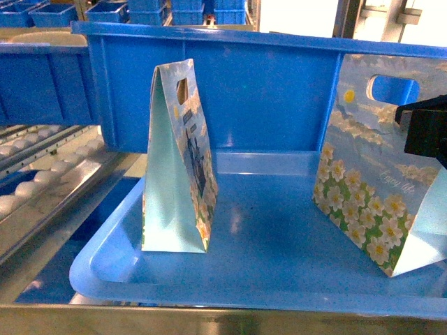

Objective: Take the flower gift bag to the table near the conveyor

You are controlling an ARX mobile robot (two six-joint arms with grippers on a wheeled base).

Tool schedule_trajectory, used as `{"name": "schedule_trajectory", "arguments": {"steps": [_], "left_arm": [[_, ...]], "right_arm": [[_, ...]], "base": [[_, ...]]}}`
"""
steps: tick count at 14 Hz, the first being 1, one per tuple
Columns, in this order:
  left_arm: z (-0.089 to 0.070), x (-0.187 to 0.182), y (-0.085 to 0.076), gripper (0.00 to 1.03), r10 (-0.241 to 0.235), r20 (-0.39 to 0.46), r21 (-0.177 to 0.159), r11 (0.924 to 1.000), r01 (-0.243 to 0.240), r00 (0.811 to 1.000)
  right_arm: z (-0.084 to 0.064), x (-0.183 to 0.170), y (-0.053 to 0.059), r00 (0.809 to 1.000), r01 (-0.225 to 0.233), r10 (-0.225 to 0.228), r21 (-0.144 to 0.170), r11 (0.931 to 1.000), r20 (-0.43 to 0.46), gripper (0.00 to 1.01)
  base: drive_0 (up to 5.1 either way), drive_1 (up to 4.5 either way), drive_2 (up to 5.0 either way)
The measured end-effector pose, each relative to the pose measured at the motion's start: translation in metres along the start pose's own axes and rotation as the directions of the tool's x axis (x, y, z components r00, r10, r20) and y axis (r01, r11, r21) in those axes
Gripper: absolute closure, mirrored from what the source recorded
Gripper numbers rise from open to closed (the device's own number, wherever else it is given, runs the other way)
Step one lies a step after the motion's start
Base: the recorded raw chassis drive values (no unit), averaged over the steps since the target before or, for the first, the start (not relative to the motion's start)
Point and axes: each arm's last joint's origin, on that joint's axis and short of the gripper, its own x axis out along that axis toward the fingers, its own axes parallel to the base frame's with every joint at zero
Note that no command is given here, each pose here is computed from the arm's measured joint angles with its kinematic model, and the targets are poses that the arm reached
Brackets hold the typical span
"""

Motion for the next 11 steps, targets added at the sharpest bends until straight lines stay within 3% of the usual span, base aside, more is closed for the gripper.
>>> {"name": "schedule_trajectory", "arguments": {"steps": [3, 4, 5, 7, 9, 11], "left_arm": [[0.0, 0.0, 0.0, 0.05, 0.0, 0.0, 0.0, 1.0, 0.0, 1.0], [0.0, 0.0, 0.0, 0.05, 0.0, 0.0, 0.0, 1.0, 0.0, 1.0], [0.0, 0.0, 0.0, 0.05, 0.0, 0.0, 0.0, 1.0, 0.0, 1.0], [0.0, 0.0, 0.0, 0.05, 0.0, 0.0, 0.0, 1.0, 0.0, 1.0], [0.0, 0.0, 0.0, 0.05, 0.0, 0.0, 0.0, 1.0, 0.0, 1.0], [0.0, 0.0, 0.0, 0.05, 0.0, 0.0, 0.0, 1.0, 0.0, 1.0]], "right_arm": [[0.019, -0.021, -0.011, 0.995, 0.028, -0.029, 0.014, 0.9995, 0.095, 0.99], [0.035, -0.045, -0.021, 0.983, 0.052, -0.054, 0.016, 0.9985, 0.173, 0.99], [0.039, -0.068, -0.028, 0.973, 0.073, -0.073, 0.009, 0.9973, 0.219, 0.99], [0.039, -0.094, -0.035, 0.961, 0.098, -0.095, 0.0, 0.9952, 0.259, 0.99], [0.036, -0.12, -0.042, 0.935, 0.163, -0.154, -0.001, 0.9867, 0.319, 0.99], [0.03, -0.129, -0.047, 0.93, 0.18, -0.169, -0.002, 0.9837, 0.325, 0.99]], "base": [[0.0, 0.0, 0.0], [0.0, 0.0, 0.0], [0.0, 0.0, 0.0], [0.0, 0.0, 0.0], [0.0, 0.0, 0.0], [0.0, 0.0, 0.0]]}}
